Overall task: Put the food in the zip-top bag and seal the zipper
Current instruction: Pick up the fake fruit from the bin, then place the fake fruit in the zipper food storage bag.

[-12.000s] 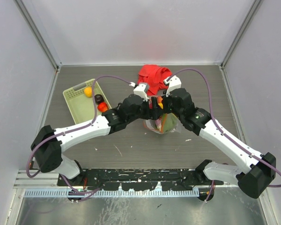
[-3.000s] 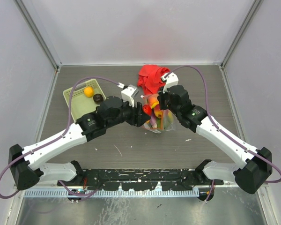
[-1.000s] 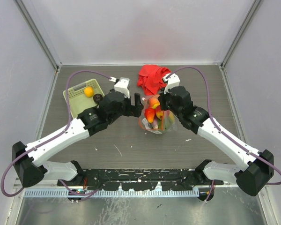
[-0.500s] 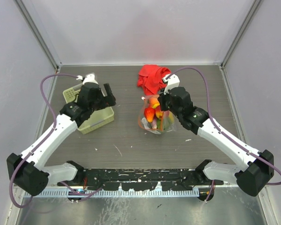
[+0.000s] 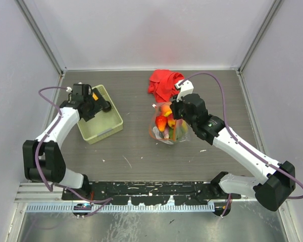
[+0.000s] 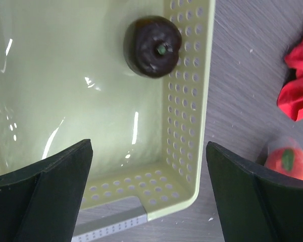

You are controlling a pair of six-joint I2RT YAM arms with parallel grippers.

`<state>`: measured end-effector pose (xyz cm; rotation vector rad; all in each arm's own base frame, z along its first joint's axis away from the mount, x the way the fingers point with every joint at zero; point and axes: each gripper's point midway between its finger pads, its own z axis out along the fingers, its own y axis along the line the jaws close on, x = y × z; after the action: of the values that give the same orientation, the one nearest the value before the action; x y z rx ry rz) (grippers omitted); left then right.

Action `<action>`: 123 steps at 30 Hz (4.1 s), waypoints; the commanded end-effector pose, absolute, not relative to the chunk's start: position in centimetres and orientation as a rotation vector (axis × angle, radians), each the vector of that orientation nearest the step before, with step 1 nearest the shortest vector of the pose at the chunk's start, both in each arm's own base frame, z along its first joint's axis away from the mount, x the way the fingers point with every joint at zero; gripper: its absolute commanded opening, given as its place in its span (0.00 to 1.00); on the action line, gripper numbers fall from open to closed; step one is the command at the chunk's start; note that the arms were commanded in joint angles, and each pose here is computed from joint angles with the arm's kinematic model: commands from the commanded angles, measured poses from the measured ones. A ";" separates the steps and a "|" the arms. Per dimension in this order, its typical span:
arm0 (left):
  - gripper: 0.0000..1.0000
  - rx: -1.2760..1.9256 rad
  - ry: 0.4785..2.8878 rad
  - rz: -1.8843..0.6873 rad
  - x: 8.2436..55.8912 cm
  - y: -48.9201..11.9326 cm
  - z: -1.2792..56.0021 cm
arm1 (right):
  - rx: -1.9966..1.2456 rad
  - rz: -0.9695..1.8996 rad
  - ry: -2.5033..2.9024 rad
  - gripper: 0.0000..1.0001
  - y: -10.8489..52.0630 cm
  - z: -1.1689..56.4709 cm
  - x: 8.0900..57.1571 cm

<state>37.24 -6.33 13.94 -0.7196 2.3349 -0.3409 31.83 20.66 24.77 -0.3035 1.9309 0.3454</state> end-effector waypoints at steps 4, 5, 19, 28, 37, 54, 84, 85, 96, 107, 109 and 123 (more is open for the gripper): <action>0.90 -0.850 2.245 -0.470 41.6 -5.5 14.1 | -0.270 0.379 1.823 0.00 21.0 28.1 32.5; 0.89 -0.863 2.246 -0.469 42.1 -5.4 13.8 | -0.272 0.377 1.823 0.00 21.0 28.1 32.6; 0.79 -0.927 2.304 -0.441 48.0 -4.4 8.4 | -0.291 0.369 1.844 0.00 21.3 27.2 32.9; 0.72 -0.932 2.375 -0.447 47.5 -4.8 5.8 | -0.292 0.367 1.850 0.00 21.5 26.9 33.1; 0.57 -0.920 2.379 -0.439 45.9 -4.7 6.5 | -0.285 0.373 1.847 0.00 21.5 27.1 33.0; 0.46 -0.816 2.264 -0.575 40.0 -6.6 13.6 | -0.295 0.423 1.853 0.00 22.1 26.8 32.6; 0.40 0.022 1.970 -0.892 27.0 -25.8 26.5 | -0.291 0.458 1.835 0.00 22.3 27.5 32.1; 0.39 0.049 1.962 -0.888 26.6 -26.4 26.6 | -0.291 0.459 1.837 0.00 22.3 27.5 32.1; 0.39 0.243 1.779 -0.892 25.4 -32.4 28.7 | -0.300 0.493 1.834 0.01 22.7 27.8 31.8; 0.38 0.357 1.648 -0.741 28.7 -36.5 27.5 | -0.309 0.515 1.823 0.01 22.8 28.4 31.4; 0.38 0.365 1.626 -0.692 29.4 -36.7 27.2 | -0.309 0.518 1.822 0.00 22.8 28.4 31.4; 0.42 0.265 1.485 -0.447 33.9 -36.0 26.6 | -0.323 0.531 1.826 0.01 23.1 28.4 31.3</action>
<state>31.97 -36.17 22.05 0.3869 1.6411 -0.4817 31.07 22.61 24.46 -0.3520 1.9395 0.4671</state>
